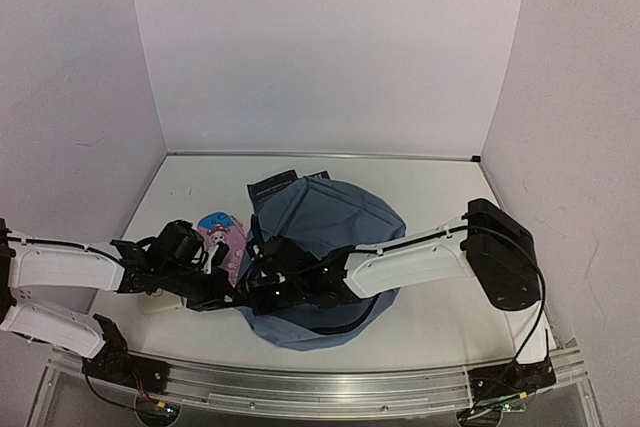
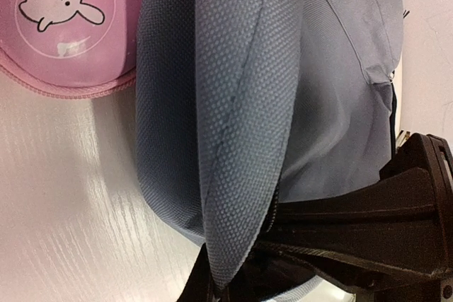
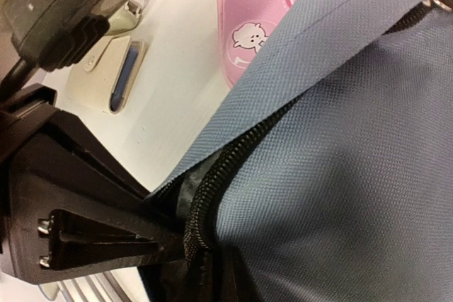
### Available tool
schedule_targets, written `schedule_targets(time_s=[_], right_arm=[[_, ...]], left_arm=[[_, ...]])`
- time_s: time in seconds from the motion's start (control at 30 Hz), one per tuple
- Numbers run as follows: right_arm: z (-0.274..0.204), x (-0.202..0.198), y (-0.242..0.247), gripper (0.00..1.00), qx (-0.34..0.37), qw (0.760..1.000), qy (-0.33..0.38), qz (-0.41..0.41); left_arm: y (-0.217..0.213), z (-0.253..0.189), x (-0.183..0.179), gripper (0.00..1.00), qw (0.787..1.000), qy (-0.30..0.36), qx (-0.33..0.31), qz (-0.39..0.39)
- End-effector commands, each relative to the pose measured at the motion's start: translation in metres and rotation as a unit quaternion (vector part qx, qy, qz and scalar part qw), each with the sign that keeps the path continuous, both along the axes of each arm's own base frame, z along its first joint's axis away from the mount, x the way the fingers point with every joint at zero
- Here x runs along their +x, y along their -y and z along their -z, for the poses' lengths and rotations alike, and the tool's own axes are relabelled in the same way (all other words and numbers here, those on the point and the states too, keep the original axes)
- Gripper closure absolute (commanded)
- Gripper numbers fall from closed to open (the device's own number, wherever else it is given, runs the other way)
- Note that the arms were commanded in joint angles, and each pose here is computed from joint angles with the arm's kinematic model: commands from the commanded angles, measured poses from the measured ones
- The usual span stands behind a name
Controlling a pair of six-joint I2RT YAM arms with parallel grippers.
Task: Pack the student bag
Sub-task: Adjust the student bag at the center of the board.
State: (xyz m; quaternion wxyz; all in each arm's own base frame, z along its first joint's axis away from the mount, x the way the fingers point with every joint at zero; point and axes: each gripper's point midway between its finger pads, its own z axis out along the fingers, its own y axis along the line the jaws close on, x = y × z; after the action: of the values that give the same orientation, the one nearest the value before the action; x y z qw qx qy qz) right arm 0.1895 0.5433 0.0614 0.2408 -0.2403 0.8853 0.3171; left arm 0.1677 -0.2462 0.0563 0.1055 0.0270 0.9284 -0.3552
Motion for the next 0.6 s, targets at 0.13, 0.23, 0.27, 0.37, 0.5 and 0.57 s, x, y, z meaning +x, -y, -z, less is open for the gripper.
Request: schedule_targets(time_s=[0.13,0.23,0.27,0.37,0.5,0.57], right_arm=[[-0.053,0.031,0.006,1.0,0.022,0.996,0.075,0.051],[-0.093,0.04,0.022,1.0,0.028,0.99,0.119,0.071],[-0.1,0.045,0.031,1.0,0.014,0.987,0.137,0.084],[-0.112,0.067,0.064,1.0,-0.05,0.97,0.196,0.135],[-0.121,0.103,0.114,1.0,-0.111,0.948,0.225,0.194],[-0.129,0.121,0.138,1.0,-0.115,0.943,0.226,0.215]], left_arm=[[-0.006,-0.003,0.016,1.0,0.999,0.013,0.031,-0.039],[-0.008,-0.005,0.027,1.0,0.997,0.022,0.046,-0.061],[-0.007,-0.007,0.03,1.0,0.997,0.026,0.046,-0.063],[-0.004,-0.009,0.038,1.0,0.996,0.036,0.052,-0.065],[-0.003,-0.014,0.046,1.0,0.994,0.045,0.079,-0.054],[-0.007,-0.015,0.049,1.0,0.992,0.052,0.098,-0.054]])
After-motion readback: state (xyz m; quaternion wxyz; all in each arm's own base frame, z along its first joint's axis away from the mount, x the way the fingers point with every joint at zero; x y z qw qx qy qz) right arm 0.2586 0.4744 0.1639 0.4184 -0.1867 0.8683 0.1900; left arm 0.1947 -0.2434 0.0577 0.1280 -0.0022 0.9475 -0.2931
